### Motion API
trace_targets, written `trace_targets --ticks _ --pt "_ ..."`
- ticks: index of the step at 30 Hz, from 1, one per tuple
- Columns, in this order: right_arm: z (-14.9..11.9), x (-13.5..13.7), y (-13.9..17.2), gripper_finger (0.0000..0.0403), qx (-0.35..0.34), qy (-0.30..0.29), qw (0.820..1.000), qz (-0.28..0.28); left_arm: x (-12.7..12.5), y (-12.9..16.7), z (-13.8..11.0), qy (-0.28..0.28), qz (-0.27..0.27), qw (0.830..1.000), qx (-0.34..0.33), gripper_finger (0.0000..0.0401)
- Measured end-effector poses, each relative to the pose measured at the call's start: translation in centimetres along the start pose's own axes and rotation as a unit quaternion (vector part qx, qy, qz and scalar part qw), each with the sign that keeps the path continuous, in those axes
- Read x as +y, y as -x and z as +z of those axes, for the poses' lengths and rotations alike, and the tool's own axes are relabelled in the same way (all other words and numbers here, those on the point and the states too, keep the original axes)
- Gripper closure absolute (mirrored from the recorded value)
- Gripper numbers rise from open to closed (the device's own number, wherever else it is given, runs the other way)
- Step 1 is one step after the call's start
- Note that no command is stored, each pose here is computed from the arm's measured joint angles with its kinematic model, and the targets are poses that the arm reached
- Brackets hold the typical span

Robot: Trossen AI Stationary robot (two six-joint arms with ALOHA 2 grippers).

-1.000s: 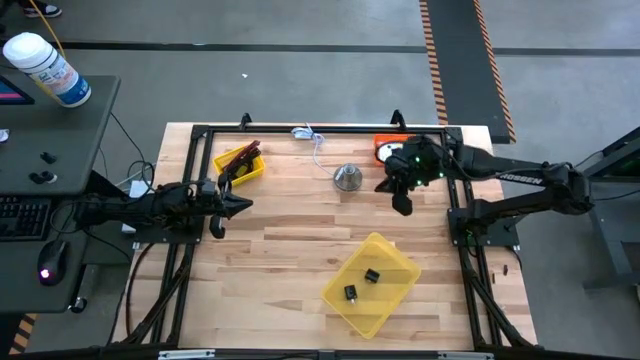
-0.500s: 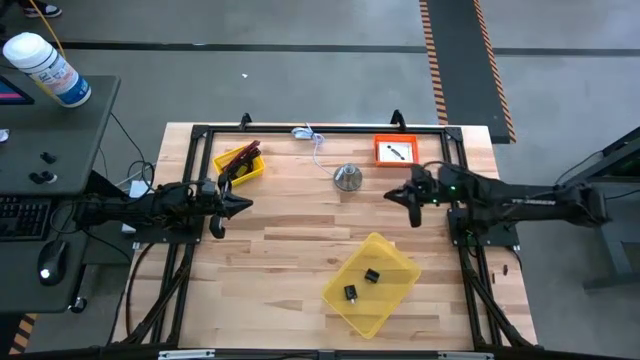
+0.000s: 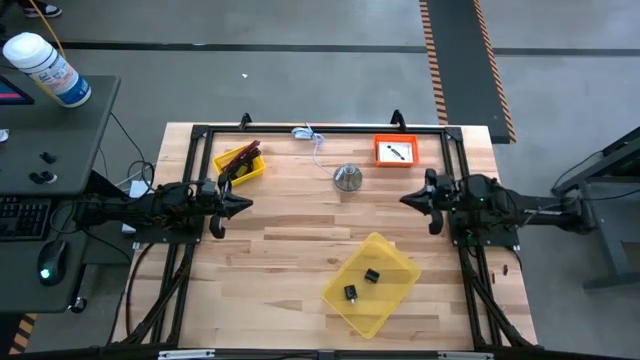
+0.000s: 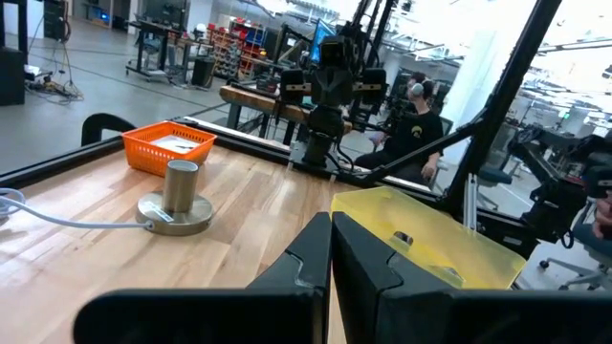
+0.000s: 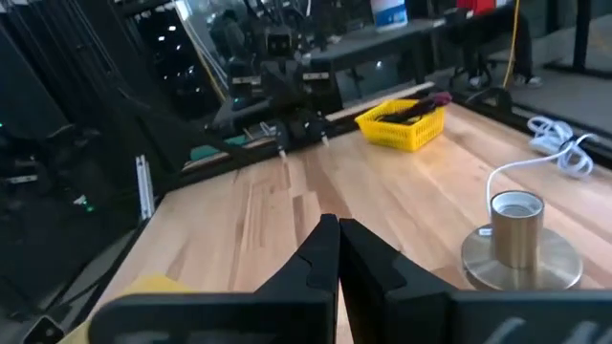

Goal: Pick and place items into bin
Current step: Return to Home Position

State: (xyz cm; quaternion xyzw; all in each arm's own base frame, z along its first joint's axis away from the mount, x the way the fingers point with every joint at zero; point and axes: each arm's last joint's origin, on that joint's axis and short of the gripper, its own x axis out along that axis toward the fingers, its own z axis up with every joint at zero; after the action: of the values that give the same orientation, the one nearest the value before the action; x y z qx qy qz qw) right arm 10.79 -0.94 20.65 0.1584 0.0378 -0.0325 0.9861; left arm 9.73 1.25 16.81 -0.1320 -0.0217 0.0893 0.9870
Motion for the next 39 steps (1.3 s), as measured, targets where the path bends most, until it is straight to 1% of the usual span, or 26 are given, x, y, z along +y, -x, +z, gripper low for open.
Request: trace_targets --ticks 10,14,17,20,24,27,29,32,35,39 --pt "-1.1 -0.3 1.2 0.0403 -0.049 0.035 0.998 0.013 0.0 0.0 0.0 0.000 0.000 1.000 0.000 0.0400" --pt "-1.6 -0.3 1.6 0.0403 -0.072 0.039 0.996 0.034 0.0 0.0 0.0 0.000 0.000 1.000 0.000 0.0400" --pt "-1.9 -0.4 1.3 0.0403 -0.092 0.042 0.993 0.055 0.0 0.0 0.0 0.000 0.000 1.000 0.000 0.0400" --pt "-2.1 -0.4 1.1 0.0403 -0.132 0.038 0.988 0.075 0.0 0.0 0.0 0.000 0.000 1.000 0.000 0.0400" --pt "-2.1 -0.3 1.1 0.0403 -0.127 0.037 0.987 0.094 0.0 0.0 0.0 0.000 0.001 1.000 -0.001 0.0400" --pt "-2.6 -0.1 1.1 0.0403 -0.091 0.021 0.986 0.137 0.0 0.0 0.0 0.000 0.001 1.000 -0.001 0.0400" --pt "-2.9 -0.1 1.0 0.0403 -0.067 0.010 0.986 0.152 0.0 0.0 0.0 0.000 0.001 1.000 -0.001 0.0400" --pt "-3.2 -0.1 1.0 0.0403 -0.052 0.004 0.986 0.156 0.0 0.0 0.0 0.000 0.002 1.000 -0.001 0.0400" --pt "-3.3 0.1 1.0 0.0403 -0.051 0.012 0.986 0.158 0.0 0.0 0.0 0.000 0.002 1.000 -0.001 0.0400" --pt "-3.9 0.0 0.8 0.0403 -0.035 0.035 0.992 0.114 0.0 0.0 0.0 0.000 0.002 1.000 -0.001 0.0400"
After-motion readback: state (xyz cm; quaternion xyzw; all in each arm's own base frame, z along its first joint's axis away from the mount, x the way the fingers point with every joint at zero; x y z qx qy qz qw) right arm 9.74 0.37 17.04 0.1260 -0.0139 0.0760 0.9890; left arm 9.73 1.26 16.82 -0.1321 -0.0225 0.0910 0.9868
